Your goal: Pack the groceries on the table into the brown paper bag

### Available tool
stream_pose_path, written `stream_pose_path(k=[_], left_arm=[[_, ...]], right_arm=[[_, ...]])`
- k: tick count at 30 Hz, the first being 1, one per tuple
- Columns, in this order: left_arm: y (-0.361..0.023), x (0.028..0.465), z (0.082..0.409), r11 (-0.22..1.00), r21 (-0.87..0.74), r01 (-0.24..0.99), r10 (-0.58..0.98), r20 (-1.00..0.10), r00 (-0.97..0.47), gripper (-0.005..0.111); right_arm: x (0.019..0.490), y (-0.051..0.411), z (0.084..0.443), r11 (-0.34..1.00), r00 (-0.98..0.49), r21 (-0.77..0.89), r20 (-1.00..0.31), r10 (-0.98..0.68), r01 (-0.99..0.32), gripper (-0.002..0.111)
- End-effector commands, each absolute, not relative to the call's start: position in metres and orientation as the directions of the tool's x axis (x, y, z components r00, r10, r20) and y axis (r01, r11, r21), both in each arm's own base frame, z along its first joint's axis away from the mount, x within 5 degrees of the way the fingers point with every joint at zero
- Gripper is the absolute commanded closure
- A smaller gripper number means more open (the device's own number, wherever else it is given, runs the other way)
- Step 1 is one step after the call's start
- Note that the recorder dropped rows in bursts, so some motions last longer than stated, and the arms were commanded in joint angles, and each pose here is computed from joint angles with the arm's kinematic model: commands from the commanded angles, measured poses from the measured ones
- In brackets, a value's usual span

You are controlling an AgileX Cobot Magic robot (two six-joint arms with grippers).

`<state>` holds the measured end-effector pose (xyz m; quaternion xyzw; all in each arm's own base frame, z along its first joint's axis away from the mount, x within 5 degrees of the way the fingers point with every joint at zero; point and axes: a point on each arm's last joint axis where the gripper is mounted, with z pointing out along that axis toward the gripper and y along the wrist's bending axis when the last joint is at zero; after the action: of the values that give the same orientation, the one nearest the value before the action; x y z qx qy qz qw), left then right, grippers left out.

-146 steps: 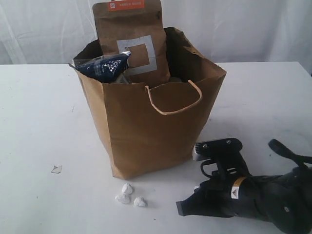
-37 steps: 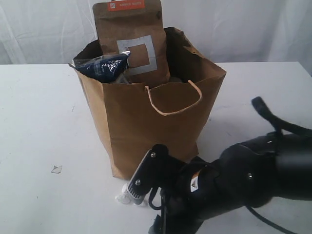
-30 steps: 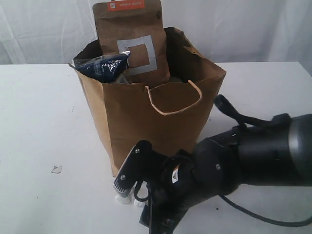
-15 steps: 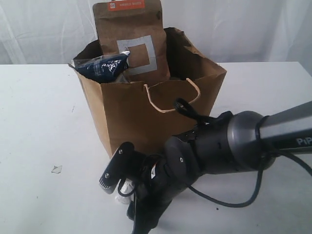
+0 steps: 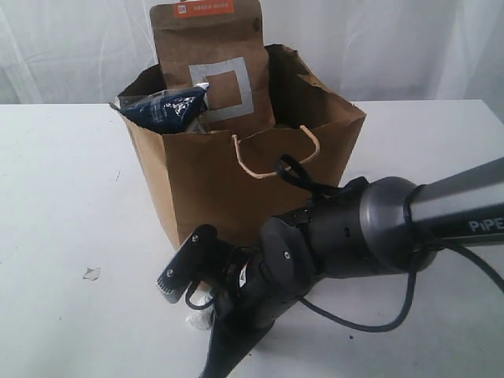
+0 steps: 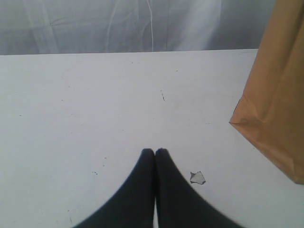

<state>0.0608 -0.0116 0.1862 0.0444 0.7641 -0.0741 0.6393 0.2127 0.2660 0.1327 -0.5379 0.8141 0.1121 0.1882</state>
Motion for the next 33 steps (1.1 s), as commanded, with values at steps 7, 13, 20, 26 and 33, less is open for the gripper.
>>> stream_pose_path(k=[7, 13, 20, 26, 33], left_arm=[[-0.011, 0.060, 0.185, 0.985, -0.056, 0.161, -0.026, -0.984, -0.179, 0.107], [-0.011, 0.060, 0.185, 0.985, -0.056, 0.161, -0.026, -0.984, -0.179, 0.107], [-0.011, 0.060, 0.185, 0.985, -0.056, 0.161, -0.026, -0.984, -0.179, 0.107], [-0.011, 0.060, 0.185, 0.985, -0.056, 0.161, -0.026, -0.984, -0.179, 0.107], [-0.011, 0.060, 0.185, 0.985, -0.056, 0.161, -0.026, -0.984, -0.179, 0.107]], right_arm=[[0.187, 0.251, 0.158, 0.423, -0.373, -0.003, -0.465, -0.803, -0.906, 0.100], [0.166, 0.244, 0.166, 0.384, -0.340, 0.002, -0.465, -0.817, -0.924, 0.100], [0.145, 0.232, 0.167, 0.414, -0.393, 0.058, -0.456, -0.798, -0.908, 0.100], [0.133, 0.212, 0.167, 0.542, -0.530, 0.119, -0.459, -0.713, -0.832, 0.100], [0.116, 0.185, 0.180, 0.697, -0.701, 0.240, -0.502, -0.507, -0.675, 0.100]])
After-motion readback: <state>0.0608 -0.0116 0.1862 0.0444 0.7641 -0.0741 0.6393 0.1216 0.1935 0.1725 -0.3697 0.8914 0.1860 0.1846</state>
